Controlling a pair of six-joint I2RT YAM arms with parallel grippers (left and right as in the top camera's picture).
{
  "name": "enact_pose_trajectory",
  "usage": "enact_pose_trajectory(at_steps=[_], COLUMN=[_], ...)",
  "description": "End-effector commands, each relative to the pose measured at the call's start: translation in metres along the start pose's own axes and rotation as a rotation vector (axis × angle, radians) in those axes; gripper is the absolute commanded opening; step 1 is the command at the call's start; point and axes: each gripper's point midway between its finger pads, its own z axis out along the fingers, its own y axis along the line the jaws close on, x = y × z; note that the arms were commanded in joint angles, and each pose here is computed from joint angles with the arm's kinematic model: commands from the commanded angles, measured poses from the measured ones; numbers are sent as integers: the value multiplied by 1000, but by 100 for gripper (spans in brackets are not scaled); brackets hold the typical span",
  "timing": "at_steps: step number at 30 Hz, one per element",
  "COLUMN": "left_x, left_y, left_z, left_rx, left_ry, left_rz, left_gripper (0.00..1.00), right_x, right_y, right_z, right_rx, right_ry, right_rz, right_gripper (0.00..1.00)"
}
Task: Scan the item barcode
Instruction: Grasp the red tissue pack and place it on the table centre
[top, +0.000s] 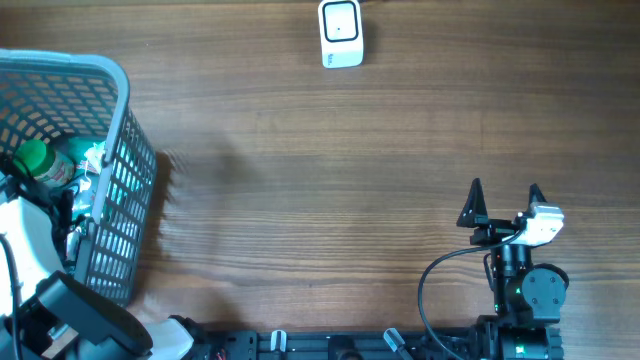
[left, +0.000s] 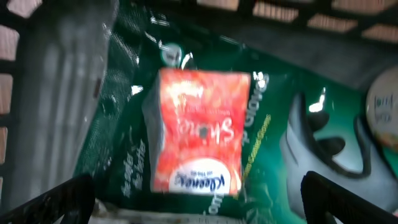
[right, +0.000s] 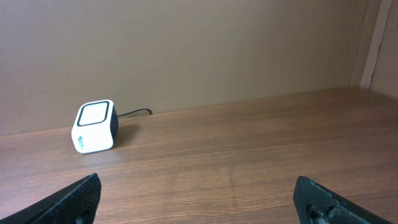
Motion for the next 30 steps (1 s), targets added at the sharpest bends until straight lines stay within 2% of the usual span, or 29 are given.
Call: enact_pose_trajectory(at_steps=[1,5,6,8,10,13,15,17,18,21,22,23,26,30], left_x=[2,18,20,17,7,-29,-52,-68,-62,-10,19,41,114,253], left_y=[4,4,5,6,2,-10,-15,-27,-41,-73,-75,-75,-75,-82], left_z=[23,57,58,49,30,-32,-80,-157,-200,-308,-345,-364,-389,-359], left_rx=[-57,-114,-122,-121,-102,-23,45,234,407,892,1019,1068,1093,923], left_ry=[7,78,84,83,67,-3,-59,-82,-39,146,206,225,255,224], left_rz=[-3,24,28,30,22,-10,-37,-71,-70,48,107,171,420,829], left_gripper=[100,99,89,59,53,42,42,41,39,38,38,38,38,37], right_x=[-2,-2,-2,-2,-2,-2,-2,-2,-2,-2,-2,-2,-2,-2], right_y=[2,2,2,2,2,2,2,2,2,2,2,2,2,2], right_z=[0,0,0,0,0,0,0,0,0,0,0,0,0,0], right_rx=[-14,-14,-14,-14,-14,-14,-14,-14,-14,-14,-14,-14,-14,-14], right_ry=[-8,-7,-8,-8,-8,-8,-8,-7,-7,-8,-7,-8,-8,-7], right_rz=[-20,-20,-20,-20,-20,-19,-20,-20,-20,-20,-20,-19,-20,-20], right_gripper=[100,100,100,100,100,100,100,100,100,99,100,100,100,100])
